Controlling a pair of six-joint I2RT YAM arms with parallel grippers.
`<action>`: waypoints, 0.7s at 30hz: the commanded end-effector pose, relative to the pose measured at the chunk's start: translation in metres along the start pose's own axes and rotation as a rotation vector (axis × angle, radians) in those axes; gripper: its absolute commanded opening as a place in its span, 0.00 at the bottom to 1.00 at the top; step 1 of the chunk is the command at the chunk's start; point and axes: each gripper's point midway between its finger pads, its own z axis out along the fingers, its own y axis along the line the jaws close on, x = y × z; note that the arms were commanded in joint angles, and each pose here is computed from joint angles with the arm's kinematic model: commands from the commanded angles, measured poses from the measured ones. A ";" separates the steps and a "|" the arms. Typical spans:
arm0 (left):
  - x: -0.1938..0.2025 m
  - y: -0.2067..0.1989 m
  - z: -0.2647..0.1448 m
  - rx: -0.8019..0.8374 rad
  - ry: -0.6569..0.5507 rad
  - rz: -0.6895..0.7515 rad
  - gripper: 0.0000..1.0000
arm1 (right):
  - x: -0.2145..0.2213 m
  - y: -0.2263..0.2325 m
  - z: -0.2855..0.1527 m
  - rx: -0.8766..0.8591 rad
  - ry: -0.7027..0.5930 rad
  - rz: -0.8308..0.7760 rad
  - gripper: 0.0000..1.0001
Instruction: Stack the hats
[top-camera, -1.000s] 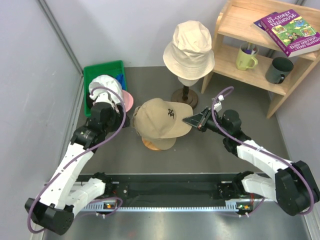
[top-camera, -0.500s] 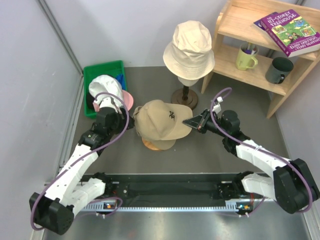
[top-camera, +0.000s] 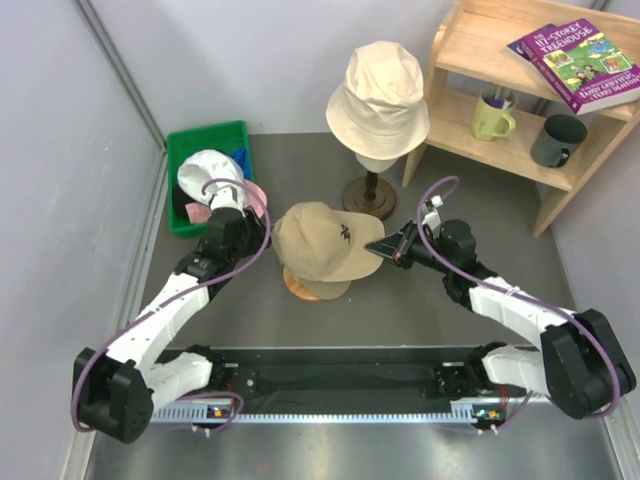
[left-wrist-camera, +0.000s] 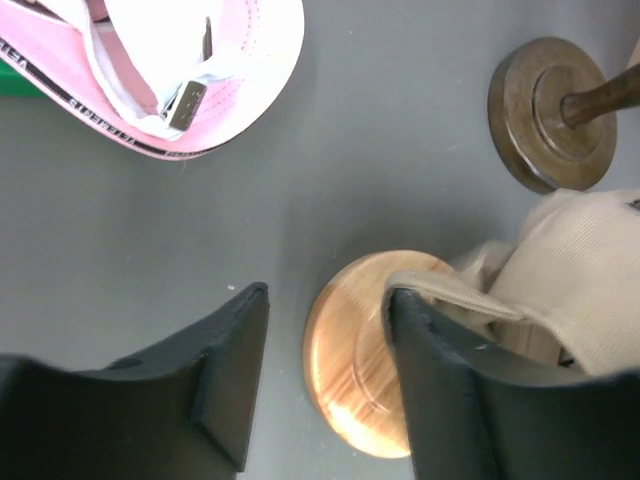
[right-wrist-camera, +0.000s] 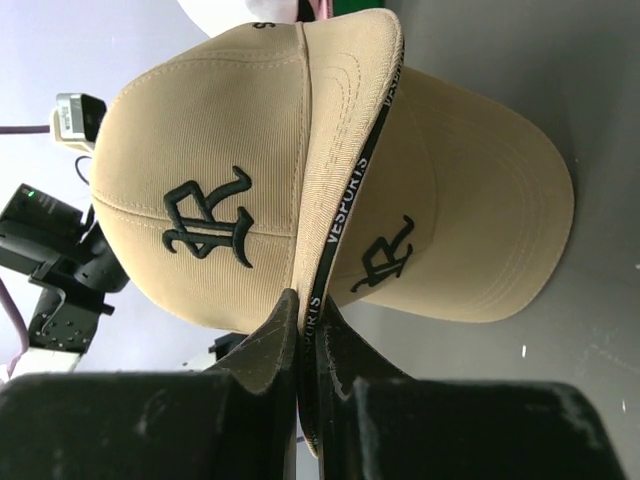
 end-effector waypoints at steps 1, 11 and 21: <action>-0.009 0.004 0.010 -0.025 -0.060 -0.011 0.48 | 0.002 -0.059 -0.001 0.201 -0.006 0.022 0.00; 0.033 0.019 0.018 -0.044 0.056 -0.014 0.38 | 0.011 -0.092 -0.005 0.360 0.048 0.030 0.00; 0.049 0.032 0.012 -0.086 0.106 -0.016 0.39 | 0.008 -0.100 -0.003 0.412 0.057 0.009 0.06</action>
